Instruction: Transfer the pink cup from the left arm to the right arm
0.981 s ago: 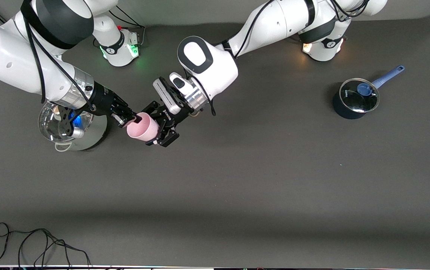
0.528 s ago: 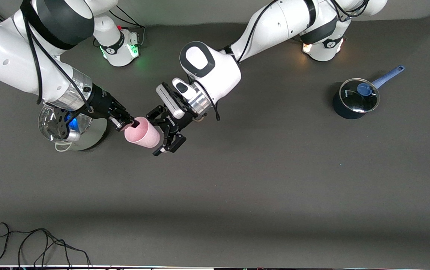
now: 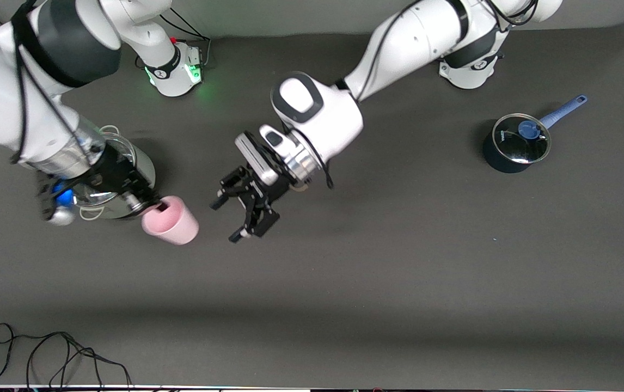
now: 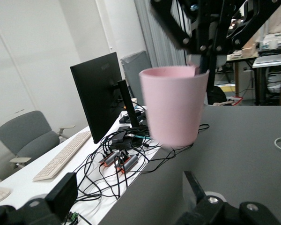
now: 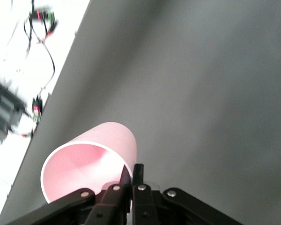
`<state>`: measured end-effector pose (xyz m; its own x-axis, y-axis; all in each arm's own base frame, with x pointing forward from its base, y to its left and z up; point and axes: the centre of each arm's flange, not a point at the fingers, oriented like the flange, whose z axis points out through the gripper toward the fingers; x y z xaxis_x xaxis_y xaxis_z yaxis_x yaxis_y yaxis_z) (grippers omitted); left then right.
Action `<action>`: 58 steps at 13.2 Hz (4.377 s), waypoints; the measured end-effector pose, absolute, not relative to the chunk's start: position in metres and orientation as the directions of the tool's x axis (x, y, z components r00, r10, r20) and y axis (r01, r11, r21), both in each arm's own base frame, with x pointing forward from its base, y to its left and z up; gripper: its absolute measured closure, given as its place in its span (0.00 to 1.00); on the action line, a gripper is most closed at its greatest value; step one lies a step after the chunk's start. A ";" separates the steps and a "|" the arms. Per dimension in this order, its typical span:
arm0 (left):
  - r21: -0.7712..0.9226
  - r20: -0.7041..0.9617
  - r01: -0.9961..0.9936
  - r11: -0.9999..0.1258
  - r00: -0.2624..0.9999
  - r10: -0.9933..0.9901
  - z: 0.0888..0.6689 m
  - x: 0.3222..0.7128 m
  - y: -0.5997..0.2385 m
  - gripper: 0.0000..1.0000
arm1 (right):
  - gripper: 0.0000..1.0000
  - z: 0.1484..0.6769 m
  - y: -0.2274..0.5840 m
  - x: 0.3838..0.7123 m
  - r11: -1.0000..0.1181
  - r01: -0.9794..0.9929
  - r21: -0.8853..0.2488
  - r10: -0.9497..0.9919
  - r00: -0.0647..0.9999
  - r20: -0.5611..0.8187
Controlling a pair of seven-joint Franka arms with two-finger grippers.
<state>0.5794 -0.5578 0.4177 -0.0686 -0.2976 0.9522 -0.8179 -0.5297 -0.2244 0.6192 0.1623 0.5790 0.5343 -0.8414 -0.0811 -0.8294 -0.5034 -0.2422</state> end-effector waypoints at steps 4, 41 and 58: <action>-0.206 0.956 -0.893 -0.401 -0.096 -0.279 0.419 0.645 -0.491 0.00 | 0.97 0.574 0.064 0.646 -0.562 -0.790 -0.246 -0.815 0.579 0.003; 0.143 -0.219 -0.549 -0.824 0.794 -0.567 0.655 0.576 -0.074 0.00 | 0.97 0.244 -0.119 0.711 -0.986 0.153 0.070 0.143 0.980 -0.135; -0.092 -0.178 -0.004 -0.996 0.984 0.013 0.588 0.623 -0.090 0.00 | 0.00 0.396 -0.126 0.691 -0.992 0.117 0.055 0.108 0.983 -0.148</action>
<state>0.6232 -0.0903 0.5882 0.9840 0.0129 -0.1778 -0.0035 -0.9958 -0.0915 0.6913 -0.1257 0.3963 0.9831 0.1078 -0.1481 0.1169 -0.9916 0.0545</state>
